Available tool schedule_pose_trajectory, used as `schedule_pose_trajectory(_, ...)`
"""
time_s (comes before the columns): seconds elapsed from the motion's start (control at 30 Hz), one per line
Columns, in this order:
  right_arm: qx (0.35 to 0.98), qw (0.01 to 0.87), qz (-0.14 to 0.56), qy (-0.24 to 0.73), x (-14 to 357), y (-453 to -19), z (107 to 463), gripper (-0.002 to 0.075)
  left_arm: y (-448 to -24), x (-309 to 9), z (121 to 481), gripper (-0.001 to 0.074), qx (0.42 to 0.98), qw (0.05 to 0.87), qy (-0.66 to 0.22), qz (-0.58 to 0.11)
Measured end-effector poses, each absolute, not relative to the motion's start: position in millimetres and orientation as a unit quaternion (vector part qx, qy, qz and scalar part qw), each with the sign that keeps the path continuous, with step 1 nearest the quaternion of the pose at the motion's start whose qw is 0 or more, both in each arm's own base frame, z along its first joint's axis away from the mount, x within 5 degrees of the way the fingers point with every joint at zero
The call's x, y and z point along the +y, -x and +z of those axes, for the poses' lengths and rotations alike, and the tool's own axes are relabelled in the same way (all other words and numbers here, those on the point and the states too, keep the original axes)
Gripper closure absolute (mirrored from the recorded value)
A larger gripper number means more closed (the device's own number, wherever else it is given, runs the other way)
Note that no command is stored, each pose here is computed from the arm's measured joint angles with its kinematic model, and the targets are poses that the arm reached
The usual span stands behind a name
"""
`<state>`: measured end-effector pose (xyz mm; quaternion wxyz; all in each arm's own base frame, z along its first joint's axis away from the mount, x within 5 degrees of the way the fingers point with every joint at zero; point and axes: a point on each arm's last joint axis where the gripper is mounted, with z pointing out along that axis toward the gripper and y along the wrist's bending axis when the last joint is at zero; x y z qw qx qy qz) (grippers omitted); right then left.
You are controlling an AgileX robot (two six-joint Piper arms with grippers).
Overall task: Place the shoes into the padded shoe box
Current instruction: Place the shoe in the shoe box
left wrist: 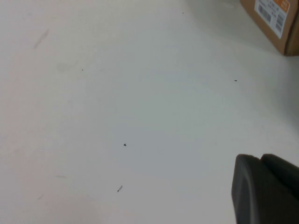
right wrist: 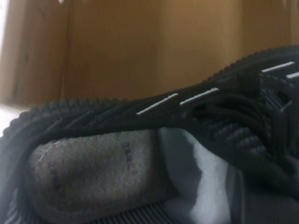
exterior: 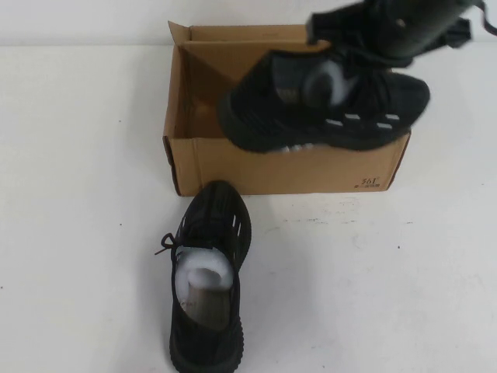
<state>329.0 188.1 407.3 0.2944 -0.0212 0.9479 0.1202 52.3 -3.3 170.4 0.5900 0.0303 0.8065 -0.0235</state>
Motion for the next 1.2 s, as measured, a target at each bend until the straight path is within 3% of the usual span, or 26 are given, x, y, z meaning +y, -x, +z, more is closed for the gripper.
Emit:
schedule_pose_trajectory(0.27,0.94,0.32,0.119,0.02,217.6,-383.0,392.6,0.0709,-52.3,-3.3,170.4,0.0739,0.806,0.59,-0.03,-0.024)
schedule_pose_trajectory(0.6,0.937,0.332,0.112,0.009,233.6,-438.6,348.2,0.0709,-52.3,-3.3,170.4,0.074,0.806,0.59,-0.03,-0.024)
schedule_pose_trajectory(0.87,0.932,0.344,0.111,0.005,235.9,-464.9,314.3,0.0709,-52.3,-3.3,170.4,0.0739,0.806,0.59,-0.03,-0.024)
schedule_pose_trajectory(1.2,0.923,0.365,0.123,0.005,239.4,-479.1,297.9,0.0709,-52.3,-3.3,170.4,0.0739,0.806,0.59,-0.03,-0.024)
